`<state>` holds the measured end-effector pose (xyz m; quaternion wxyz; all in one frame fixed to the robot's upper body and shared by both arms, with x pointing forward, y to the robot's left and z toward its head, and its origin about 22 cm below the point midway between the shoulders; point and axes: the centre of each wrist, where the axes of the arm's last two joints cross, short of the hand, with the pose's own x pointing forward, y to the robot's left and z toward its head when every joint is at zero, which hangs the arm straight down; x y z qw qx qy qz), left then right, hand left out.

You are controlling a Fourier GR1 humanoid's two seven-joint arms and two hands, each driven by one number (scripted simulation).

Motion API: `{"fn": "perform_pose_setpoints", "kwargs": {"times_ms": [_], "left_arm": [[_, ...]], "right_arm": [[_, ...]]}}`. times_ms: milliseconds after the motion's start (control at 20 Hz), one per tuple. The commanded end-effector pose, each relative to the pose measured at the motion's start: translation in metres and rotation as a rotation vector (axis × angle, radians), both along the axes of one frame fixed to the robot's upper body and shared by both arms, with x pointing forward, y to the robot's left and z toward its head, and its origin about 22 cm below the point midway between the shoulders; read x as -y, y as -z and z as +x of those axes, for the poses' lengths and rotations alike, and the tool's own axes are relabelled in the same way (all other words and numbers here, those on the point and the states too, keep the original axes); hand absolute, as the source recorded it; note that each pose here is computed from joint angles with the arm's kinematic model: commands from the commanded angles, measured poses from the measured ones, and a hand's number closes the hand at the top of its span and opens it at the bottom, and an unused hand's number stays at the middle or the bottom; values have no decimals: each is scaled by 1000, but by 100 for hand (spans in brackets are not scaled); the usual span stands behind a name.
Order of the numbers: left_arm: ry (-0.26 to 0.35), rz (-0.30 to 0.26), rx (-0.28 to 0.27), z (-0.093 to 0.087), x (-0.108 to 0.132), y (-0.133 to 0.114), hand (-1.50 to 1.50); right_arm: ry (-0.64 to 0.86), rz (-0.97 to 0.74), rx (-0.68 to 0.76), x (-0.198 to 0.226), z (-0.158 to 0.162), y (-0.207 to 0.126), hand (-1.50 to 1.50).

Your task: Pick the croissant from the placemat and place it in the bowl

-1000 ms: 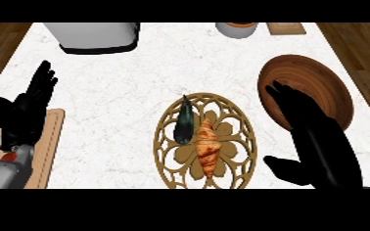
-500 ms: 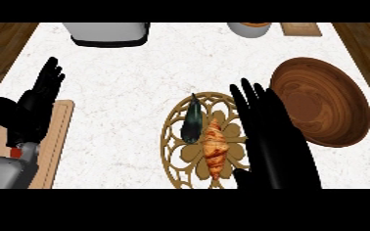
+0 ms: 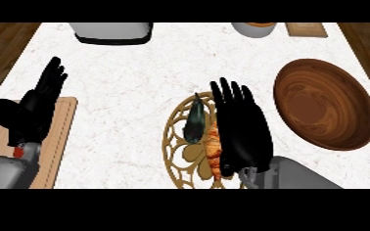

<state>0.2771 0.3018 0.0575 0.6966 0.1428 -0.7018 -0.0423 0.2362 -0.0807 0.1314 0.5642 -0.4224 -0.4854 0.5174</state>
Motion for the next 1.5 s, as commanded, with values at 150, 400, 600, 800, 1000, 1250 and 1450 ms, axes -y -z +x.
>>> {"fn": "perform_pose_setpoints", "kwargs": {"times_ms": [150,400,600,800,1000,1250,1450], "left_arm": [[-9,8,18,4,7,-6,0],[-11,-2,0,0,-3,1,0],[-31,-4,2,-2,4,8,0],[-29,-15,0,-7,-1,3,0],[-19,-8,5,5,-5,-9,0],[-23,-15,10,-3,8,3,0],[-23,-11,-7,-5,1,10,0]], "right_arm": [[140,-199,-271,-28,27,2,-150],[188,-263,-394,-42,42,25,-150],[214,-311,-476,-38,41,45,-150],[195,-365,-404,-53,34,46,-150],[164,-432,-307,-54,39,50,-150],[168,-423,-360,-67,36,53,-150],[205,-412,-430,-52,43,72,-150]]}}
